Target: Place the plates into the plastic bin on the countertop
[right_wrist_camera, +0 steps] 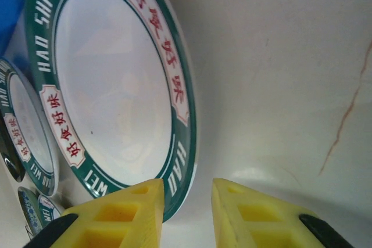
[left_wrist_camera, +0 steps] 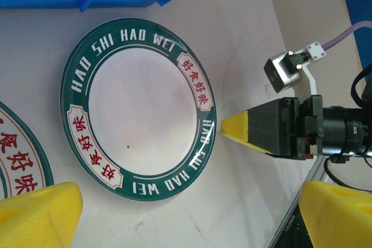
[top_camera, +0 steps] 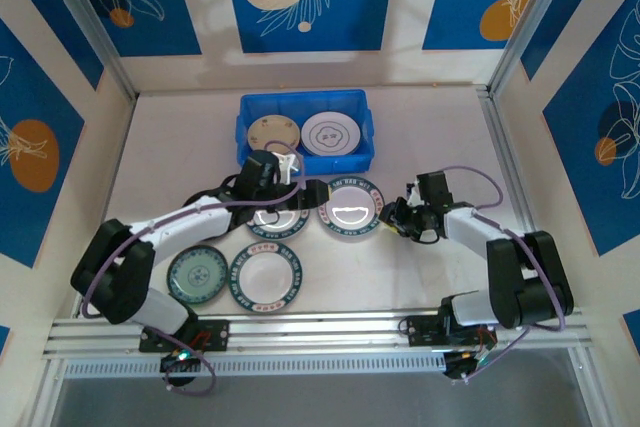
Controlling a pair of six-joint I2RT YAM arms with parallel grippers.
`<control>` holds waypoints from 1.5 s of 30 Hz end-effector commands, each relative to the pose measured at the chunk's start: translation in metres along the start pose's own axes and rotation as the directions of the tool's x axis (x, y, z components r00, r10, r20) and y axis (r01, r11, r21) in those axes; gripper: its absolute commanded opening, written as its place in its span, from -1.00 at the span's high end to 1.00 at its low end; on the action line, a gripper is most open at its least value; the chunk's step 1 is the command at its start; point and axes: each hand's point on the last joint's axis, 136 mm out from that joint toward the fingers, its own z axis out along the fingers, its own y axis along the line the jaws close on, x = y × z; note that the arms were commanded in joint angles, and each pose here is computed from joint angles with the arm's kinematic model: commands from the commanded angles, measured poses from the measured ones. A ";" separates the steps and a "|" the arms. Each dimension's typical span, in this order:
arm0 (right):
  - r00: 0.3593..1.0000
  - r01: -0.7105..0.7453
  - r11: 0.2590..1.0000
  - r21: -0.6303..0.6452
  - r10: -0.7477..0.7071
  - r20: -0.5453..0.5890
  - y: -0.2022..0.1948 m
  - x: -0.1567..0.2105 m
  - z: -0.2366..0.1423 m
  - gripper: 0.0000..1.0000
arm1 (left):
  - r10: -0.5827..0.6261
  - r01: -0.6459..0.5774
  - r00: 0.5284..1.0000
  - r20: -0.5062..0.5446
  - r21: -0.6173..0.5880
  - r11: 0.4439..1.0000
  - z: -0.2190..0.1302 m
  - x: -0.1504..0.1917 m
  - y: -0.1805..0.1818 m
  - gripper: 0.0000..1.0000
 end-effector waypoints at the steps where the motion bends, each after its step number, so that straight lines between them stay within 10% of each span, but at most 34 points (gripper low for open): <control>1: 1.000 0.011 1.000 -0.023 -0.011 -0.020 0.009 -0.004 0.006 0.43 | 0.004 -0.004 1.000 0.003 0.028 1.000 0.005 -0.001 -0.006 -0.91; 23: 0.998 0.010 0.999 -0.042 -0.013 -0.069 0.016 -0.014 0.023 0.55 | 0.006 -0.005 0.999 -0.033 0.002 1.000 0.017 0.004 0.004 -0.88; 33: 0.997 0.003 0.999 -0.035 -0.006 -0.082 0.011 -0.010 0.023 0.92 | 0.011 -0.012 0.999 -0.038 -0.012 1.000 0.017 0.005 0.009 -0.88; 45: 0.994 0.040 0.994 -0.100 -0.050 -0.094 0.030 0.021 -0.028 1.00 | 0.052 -0.053 0.998 -0.031 -0.011 0.999 0.004 -0.006 0.004 -0.90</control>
